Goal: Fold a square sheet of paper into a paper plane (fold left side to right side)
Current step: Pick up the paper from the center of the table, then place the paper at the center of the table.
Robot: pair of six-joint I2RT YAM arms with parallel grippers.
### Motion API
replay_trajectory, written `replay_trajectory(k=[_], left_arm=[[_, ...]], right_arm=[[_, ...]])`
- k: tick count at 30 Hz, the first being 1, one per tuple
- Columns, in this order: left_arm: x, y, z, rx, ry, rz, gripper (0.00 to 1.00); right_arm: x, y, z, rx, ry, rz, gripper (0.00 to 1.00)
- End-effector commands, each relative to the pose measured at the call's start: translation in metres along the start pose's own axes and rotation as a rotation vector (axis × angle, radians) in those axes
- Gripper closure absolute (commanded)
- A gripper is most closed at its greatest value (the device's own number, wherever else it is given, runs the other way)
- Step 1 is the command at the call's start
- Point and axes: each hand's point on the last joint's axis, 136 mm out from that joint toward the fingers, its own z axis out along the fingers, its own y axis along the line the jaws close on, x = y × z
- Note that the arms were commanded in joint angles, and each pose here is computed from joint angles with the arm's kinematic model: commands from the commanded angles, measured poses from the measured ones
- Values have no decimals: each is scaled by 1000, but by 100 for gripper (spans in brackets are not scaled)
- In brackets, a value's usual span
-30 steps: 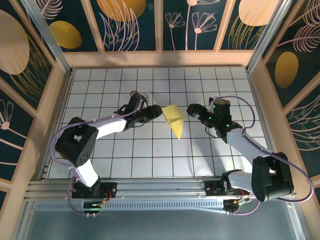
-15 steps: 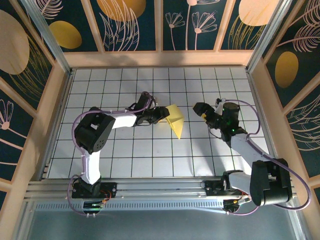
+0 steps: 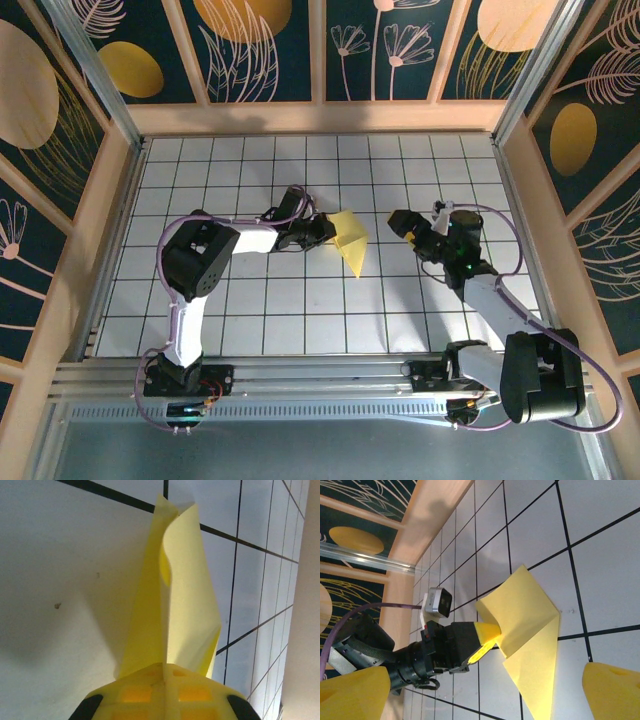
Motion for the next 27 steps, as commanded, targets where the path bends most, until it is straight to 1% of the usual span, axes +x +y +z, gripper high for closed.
replay_trajectory(k=[1, 3, 6, 10, 16, 18, 22, 27], left_arm=[[-2, -11, -6, 35, -13, 75, 100], [0, -20, -15, 56, -14, 137, 100], [2, -38, -35, 103, -20, 265, 100], [11, -56, -67, 192, -18, 393, 100], [36, -68, -98, 353, 9, 466, 100], [42, -77, -109, 399, 13, 491, 100], [52, -84, -118, 454, 42, 517, 100], [57, -84, -119, 477, 61, 516, 100]], right_arm=[[7, 4, -4, -33, 42, -51, 1], [11, 3, -3, -32, 78, -70, 1], [18, 3, 0, -45, 138, -124, 1], [32, 7, 6, -111, 230, -172, 1], [54, 22, 17, -255, 301, -232, 2], [61, 25, 22, -291, 317, -246, 1], [78, 34, 32, -379, 372, -256, 1], [101, 37, 49, -401, 446, -266, 1]])
